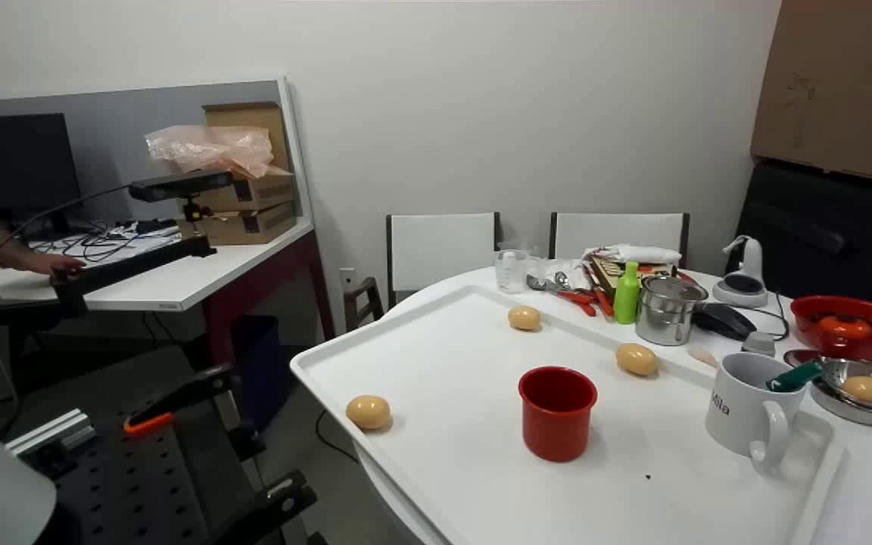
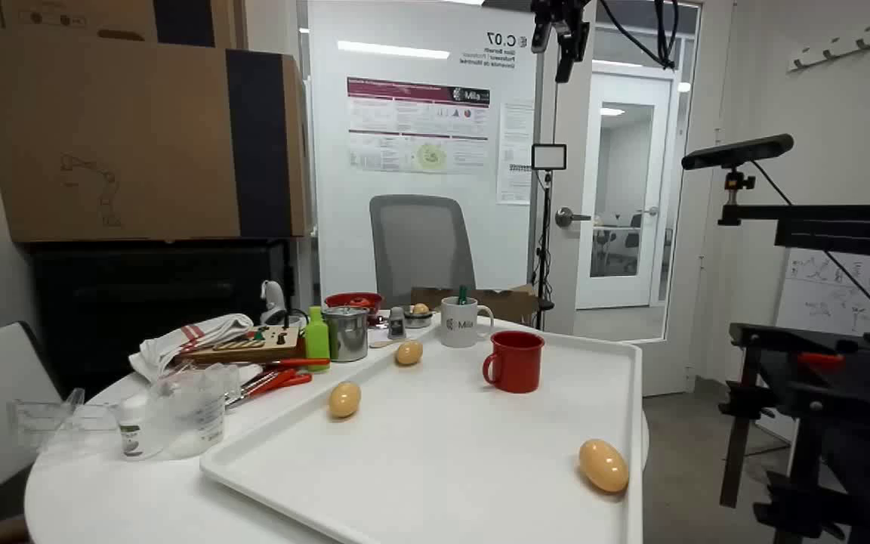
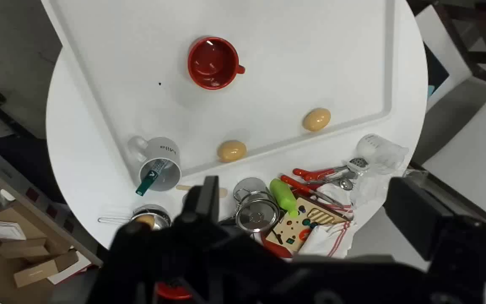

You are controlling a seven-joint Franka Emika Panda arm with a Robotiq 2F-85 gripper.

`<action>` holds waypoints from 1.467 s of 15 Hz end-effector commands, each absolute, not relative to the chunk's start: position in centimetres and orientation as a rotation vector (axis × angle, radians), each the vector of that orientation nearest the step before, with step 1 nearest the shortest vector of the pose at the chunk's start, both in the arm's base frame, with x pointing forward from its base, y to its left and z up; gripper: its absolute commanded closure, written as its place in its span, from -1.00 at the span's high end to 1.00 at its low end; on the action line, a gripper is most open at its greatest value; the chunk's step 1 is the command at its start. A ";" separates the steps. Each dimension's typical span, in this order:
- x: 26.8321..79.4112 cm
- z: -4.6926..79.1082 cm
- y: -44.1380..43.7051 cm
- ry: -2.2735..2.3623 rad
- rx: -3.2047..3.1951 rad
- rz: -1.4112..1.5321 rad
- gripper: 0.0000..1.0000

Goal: Put the right egg in the red cup

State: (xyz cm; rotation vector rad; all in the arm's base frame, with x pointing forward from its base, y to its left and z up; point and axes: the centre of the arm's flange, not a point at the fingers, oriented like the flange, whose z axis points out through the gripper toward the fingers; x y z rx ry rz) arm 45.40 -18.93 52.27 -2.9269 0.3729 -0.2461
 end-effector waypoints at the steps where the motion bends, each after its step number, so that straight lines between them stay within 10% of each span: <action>1: 45.4 52.3 -18.9 0.373 -2.927 -0.247 1.00; 22: 53.8 46.6 -14.3 0.260 -2.901 -0.246 1.00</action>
